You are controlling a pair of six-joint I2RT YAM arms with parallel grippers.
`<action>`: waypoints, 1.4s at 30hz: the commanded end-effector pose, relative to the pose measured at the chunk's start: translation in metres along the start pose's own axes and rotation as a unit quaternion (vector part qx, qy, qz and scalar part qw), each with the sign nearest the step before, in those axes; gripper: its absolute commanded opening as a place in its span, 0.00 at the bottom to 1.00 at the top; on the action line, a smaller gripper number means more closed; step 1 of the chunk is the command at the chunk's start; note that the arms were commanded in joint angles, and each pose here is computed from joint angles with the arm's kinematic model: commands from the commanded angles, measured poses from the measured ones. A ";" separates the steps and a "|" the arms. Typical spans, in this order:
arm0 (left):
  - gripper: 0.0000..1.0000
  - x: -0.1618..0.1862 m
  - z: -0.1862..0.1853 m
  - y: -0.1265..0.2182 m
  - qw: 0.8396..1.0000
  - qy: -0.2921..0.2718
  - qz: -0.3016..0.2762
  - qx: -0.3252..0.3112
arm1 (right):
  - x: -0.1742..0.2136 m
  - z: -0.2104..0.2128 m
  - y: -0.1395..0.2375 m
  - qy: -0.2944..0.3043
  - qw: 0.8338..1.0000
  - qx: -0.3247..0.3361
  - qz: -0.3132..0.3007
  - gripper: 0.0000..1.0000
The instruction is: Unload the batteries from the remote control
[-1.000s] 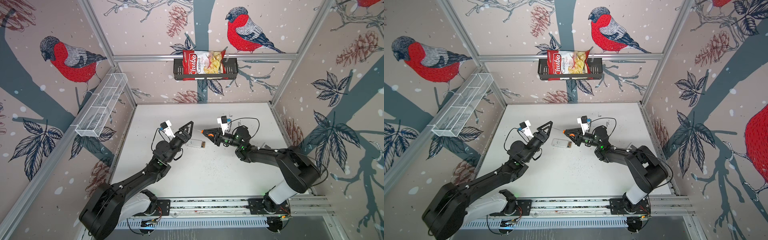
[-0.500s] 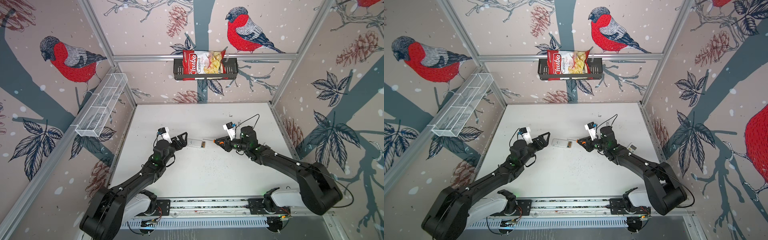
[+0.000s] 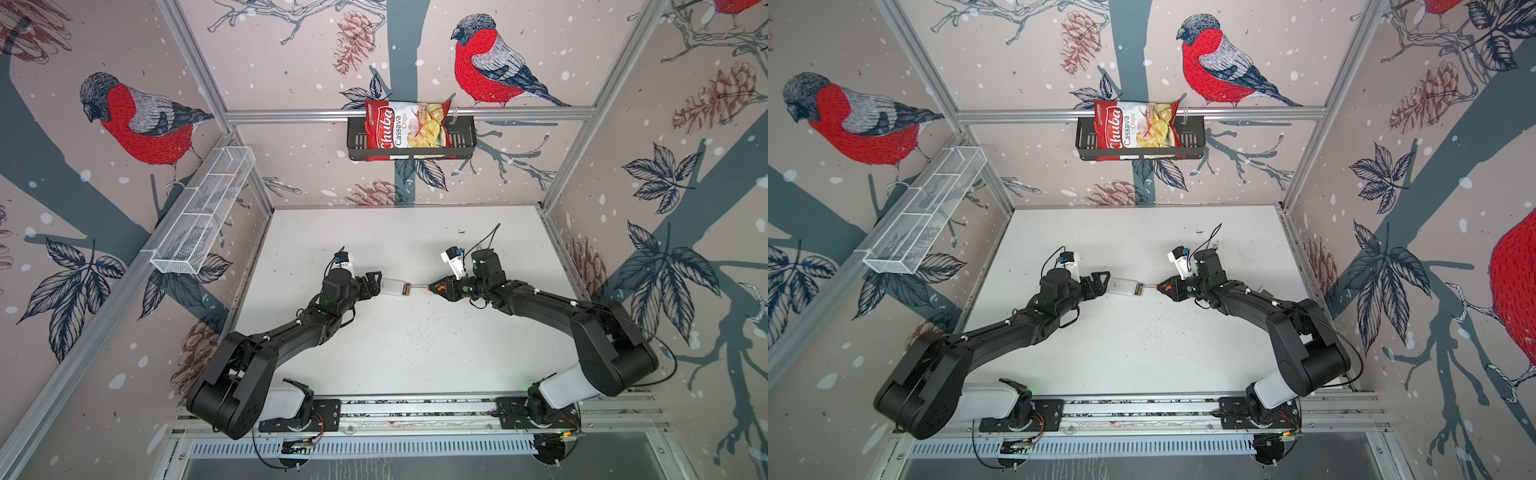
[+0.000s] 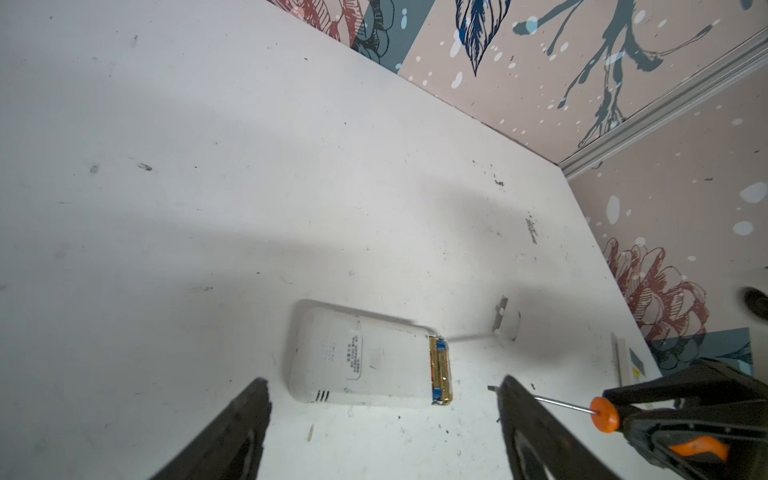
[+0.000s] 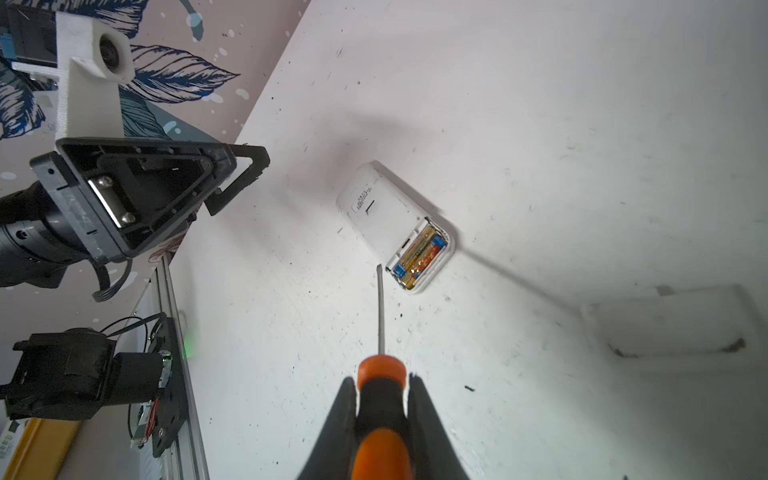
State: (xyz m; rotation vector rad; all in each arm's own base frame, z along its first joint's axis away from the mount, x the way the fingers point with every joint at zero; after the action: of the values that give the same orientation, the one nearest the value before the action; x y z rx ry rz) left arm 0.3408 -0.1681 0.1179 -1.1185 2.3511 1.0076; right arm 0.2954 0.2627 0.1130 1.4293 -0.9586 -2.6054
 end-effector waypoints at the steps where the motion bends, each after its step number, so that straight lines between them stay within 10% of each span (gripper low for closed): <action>1: 0.85 0.001 0.003 -0.007 1.000 -0.022 0.009 -0.010 | -0.003 -0.004 -0.002 0.009 1.000 0.005 -0.001 0.00; 42: 0.85 0.042 0.022 -0.058 0.988 -0.071 0.113 -0.077 | 0.014 -0.020 -0.029 0.024 0.997 0.050 0.055 0.00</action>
State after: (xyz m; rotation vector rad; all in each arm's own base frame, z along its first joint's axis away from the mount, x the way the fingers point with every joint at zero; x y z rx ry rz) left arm 0.3571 -0.2003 0.0515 -0.8058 2.3680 1.3173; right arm 0.3103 0.2722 0.0833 1.3999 -1.1054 -2.5097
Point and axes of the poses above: each gripper's point midway between its finger pads, its own y axis back along the fingers, its own z axis along the line the jaws close on, x = y × z, the point moved 1 cm from there along y, back along the fingers, and after that the axes turned 14 degrees about y, right-handed, at the moved point
